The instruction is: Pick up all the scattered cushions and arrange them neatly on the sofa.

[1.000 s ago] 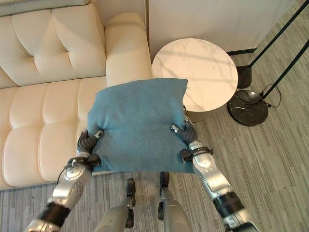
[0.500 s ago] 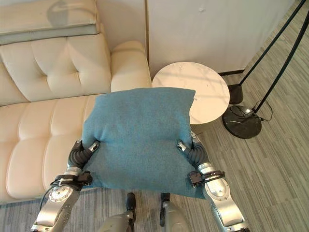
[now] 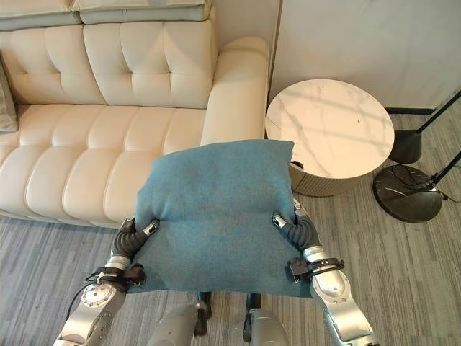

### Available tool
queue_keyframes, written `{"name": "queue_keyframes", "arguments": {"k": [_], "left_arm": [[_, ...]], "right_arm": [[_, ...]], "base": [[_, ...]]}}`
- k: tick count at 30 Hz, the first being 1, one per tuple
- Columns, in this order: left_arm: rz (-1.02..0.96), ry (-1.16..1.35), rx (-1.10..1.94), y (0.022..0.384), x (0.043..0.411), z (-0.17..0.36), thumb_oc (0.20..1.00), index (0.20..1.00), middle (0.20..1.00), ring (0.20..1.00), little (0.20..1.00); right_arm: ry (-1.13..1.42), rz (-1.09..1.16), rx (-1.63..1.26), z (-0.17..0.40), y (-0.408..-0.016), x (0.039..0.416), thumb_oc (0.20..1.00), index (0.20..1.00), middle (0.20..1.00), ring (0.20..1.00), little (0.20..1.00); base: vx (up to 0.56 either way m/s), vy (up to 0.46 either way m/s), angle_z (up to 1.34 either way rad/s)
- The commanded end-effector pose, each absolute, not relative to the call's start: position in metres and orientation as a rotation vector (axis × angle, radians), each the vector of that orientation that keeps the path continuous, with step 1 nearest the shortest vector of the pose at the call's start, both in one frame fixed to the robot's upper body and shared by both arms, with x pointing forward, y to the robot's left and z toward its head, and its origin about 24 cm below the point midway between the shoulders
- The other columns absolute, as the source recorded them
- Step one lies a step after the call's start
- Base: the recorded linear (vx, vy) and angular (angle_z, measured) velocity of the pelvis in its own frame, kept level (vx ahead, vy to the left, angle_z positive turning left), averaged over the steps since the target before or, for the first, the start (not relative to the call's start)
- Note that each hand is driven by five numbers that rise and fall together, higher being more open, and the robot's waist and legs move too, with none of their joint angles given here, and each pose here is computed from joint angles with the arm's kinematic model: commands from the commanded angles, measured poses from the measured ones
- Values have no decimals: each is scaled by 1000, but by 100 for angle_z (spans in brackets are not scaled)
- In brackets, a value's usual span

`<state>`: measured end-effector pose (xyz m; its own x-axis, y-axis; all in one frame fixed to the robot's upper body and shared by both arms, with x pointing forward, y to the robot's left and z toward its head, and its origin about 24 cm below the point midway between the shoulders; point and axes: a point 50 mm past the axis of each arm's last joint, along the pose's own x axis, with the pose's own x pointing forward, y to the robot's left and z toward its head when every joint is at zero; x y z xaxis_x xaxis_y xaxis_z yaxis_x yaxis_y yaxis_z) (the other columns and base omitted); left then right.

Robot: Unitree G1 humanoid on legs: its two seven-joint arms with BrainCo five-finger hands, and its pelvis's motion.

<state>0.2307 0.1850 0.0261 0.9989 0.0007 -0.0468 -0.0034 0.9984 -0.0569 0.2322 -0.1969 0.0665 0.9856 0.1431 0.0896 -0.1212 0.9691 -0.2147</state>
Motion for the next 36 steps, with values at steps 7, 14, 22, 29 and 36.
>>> {"name": "queue_keyframes", "arguments": {"k": [7, 14, 22, 29, 36], "left_arm": [[-109, -189, -58, 177, 245, 72, 200, 200, 200, 200, 200], [-101, -174, -19, 185, 240, 70, 200, 200, 200, 200, 200], [-114, -170, 32, 189, 241, 71, 200, 200, 200, 200, 200], [-144, -156, 44, 184, 241, 67, 200, 200, 200, 200, 200], [-164, -159, 15, 175, 244, 65, 200, 200, 200, 200, 200]], "right_arm": [[-397, 176, -191, 115, -179, 233, 200, 200, 200, 200, 200], [-383, 244, -143, 113, -164, 237, 200, 200, 200, 200, 200], [-387, 287, -102, 114, -154, 238, 200, 200, 200, 200, 200], [-399, 313, -95, 116, -152, 236, 200, 200, 200, 200, 200], [-381, 305, -76, 114, -162, 231, 200, 200, 200, 200, 200]], "base": [[104, 175, 94], [70, 169, 23], [90, 261, 8], [220, 195, 23], [396, 0, 31]]}}
